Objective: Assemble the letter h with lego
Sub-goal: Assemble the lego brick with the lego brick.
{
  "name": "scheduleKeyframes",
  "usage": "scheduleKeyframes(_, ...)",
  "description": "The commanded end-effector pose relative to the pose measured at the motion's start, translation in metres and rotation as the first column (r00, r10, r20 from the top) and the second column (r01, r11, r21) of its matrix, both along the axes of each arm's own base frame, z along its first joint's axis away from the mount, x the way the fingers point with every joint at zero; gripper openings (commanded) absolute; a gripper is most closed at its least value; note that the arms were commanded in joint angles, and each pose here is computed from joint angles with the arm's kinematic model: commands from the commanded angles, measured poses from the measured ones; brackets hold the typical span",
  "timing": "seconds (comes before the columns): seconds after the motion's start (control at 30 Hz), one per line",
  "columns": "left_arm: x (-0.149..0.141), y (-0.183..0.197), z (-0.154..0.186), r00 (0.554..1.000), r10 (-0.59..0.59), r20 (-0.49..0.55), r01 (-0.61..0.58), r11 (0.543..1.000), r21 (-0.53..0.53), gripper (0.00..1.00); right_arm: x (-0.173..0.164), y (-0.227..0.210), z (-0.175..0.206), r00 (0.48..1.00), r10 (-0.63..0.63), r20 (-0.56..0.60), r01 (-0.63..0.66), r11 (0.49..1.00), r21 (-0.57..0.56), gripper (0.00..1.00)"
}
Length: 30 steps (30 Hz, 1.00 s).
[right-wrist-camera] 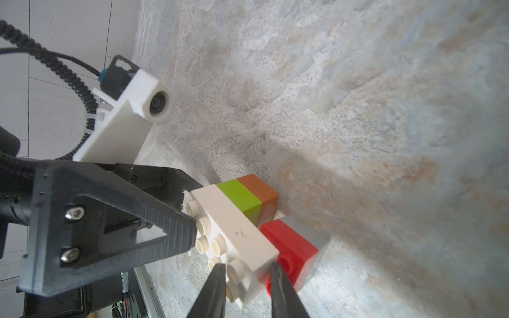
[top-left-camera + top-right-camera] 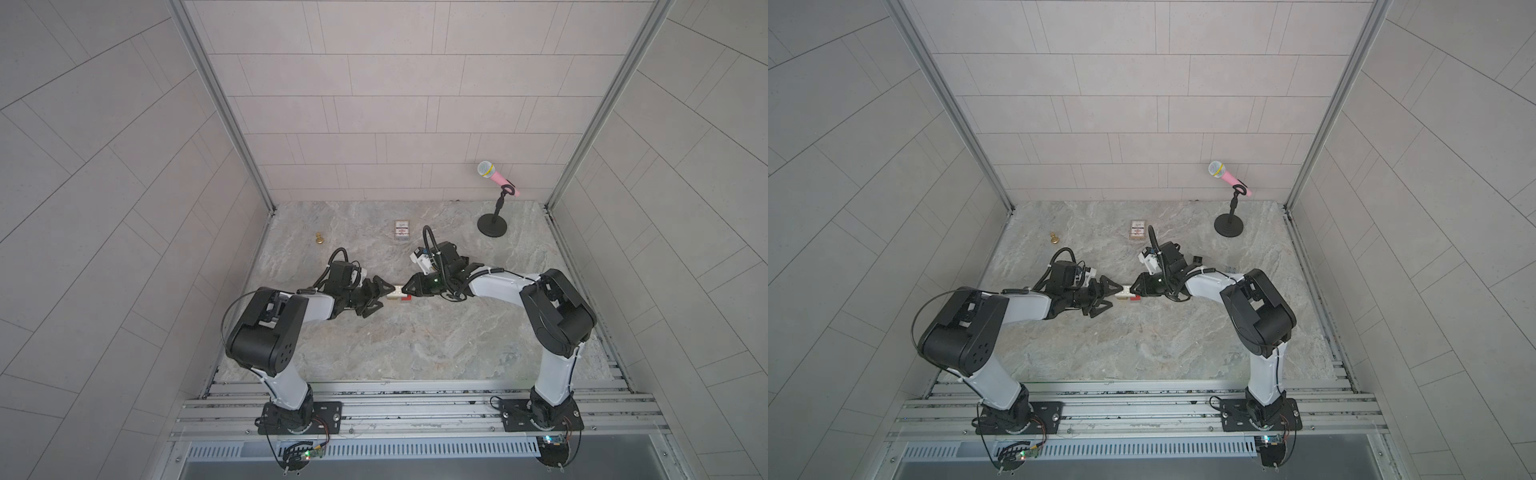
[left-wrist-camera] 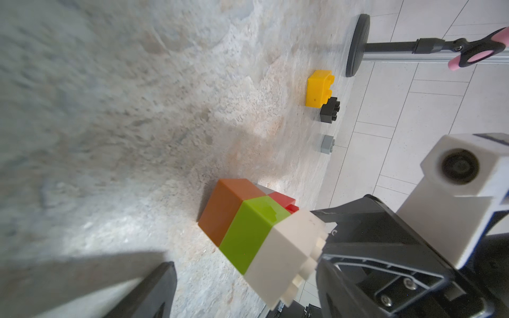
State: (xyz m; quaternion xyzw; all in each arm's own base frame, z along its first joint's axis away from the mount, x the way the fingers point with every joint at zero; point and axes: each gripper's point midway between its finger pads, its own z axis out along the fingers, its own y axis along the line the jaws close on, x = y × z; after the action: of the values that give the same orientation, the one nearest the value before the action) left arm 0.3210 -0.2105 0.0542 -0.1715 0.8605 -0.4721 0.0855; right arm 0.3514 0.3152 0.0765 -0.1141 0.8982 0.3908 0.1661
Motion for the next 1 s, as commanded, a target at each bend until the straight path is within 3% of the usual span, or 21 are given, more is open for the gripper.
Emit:
scheduleKeyframes(0.0, 0.005, 0.001, 0.019, 0.999, -0.016, 0.040, 0.015, 0.999, 0.043, 0.87, -0.009, -0.019, -0.038, 0.996, -0.039, -0.076, 0.029, 0.991, -0.132, 0.30)
scheduleKeyframes(0.53, 0.002, 0.005, 0.010, 0.994, -0.095, -0.050, 0.104, 0.971, 0.214, 0.78, -0.002, -0.014, -0.022, 0.991, -0.040, -0.129, 0.032, 0.997, -0.064, 0.31)
scheduleKeyframes(0.97, 0.011, 0.008, -0.002, 0.983, -0.143, -0.113, 0.170, 0.941, 0.292, 0.73, 0.003, -0.013, -0.016, 0.987, -0.032, -0.160, 0.024, 0.998, -0.051, 0.37)
